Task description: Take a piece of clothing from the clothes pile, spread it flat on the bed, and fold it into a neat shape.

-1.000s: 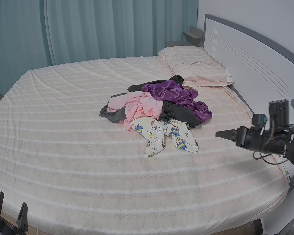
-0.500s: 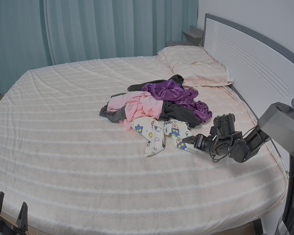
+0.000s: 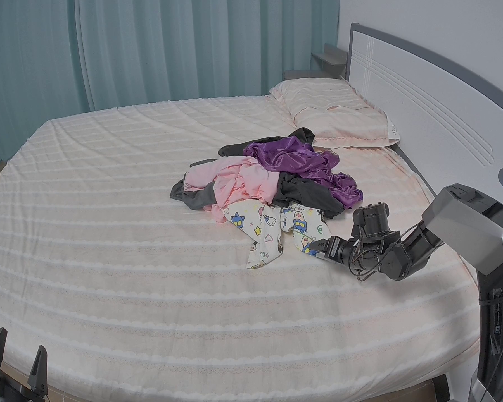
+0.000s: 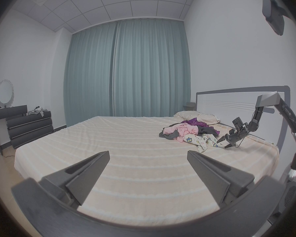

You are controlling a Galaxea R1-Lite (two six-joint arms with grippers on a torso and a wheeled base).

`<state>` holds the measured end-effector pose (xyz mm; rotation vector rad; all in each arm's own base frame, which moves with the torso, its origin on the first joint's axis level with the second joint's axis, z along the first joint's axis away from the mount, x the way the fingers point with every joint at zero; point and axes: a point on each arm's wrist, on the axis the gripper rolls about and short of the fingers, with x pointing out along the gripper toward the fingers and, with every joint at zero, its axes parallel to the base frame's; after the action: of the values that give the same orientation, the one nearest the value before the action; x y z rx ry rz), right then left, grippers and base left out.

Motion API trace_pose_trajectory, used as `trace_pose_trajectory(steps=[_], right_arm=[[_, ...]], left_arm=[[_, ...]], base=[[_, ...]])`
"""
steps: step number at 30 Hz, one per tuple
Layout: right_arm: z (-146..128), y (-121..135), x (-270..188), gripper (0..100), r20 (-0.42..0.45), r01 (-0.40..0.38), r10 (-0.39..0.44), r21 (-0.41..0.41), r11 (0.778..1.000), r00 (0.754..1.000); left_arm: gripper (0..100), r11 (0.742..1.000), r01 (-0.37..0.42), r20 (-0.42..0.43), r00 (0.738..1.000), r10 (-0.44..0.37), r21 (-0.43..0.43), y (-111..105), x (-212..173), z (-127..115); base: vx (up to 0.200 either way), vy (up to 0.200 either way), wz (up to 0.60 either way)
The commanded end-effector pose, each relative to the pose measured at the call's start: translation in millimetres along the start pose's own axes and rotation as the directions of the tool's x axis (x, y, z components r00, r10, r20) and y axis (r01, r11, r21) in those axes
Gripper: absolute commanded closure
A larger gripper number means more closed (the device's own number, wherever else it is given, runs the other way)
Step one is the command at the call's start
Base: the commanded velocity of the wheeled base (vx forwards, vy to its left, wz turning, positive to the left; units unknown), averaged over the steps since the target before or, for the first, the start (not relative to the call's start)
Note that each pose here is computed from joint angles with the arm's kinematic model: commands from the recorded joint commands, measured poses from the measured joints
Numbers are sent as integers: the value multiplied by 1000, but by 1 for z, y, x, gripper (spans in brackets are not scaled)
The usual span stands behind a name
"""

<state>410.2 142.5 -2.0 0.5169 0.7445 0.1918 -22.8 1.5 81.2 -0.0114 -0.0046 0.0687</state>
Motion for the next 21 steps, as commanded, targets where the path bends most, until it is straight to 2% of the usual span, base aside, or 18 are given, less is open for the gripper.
trace_pose_trajectory(steps=[1, 9, 15, 21], right_arm=[[11, 4, 0, 0, 40, 9, -9, -1, 1000, 999], [3, 17, 21, 0, 35, -15, 16, -23, 1000, 999], [10, 35, 37, 0, 51, -34, 37, -40, 999, 998], [23, 39, 45, 0, 47, -20, 22, -35, 999, 999]], left_arm=[[0, 1000, 0, 0, 1000, 0, -1, 0, 0, -5], [0, 1000, 0, 0, 1000, 0, -1, 0, 0, -5], [0, 1000, 0, 0, 1000, 0, -1, 0, 0, -5], [0, 1000, 0, 0, 1000, 0, -1, 0, 0, -5]], base=[[0, 0, 0], [0, 0, 0], [0, 0, 0], [0, 0, 0]])
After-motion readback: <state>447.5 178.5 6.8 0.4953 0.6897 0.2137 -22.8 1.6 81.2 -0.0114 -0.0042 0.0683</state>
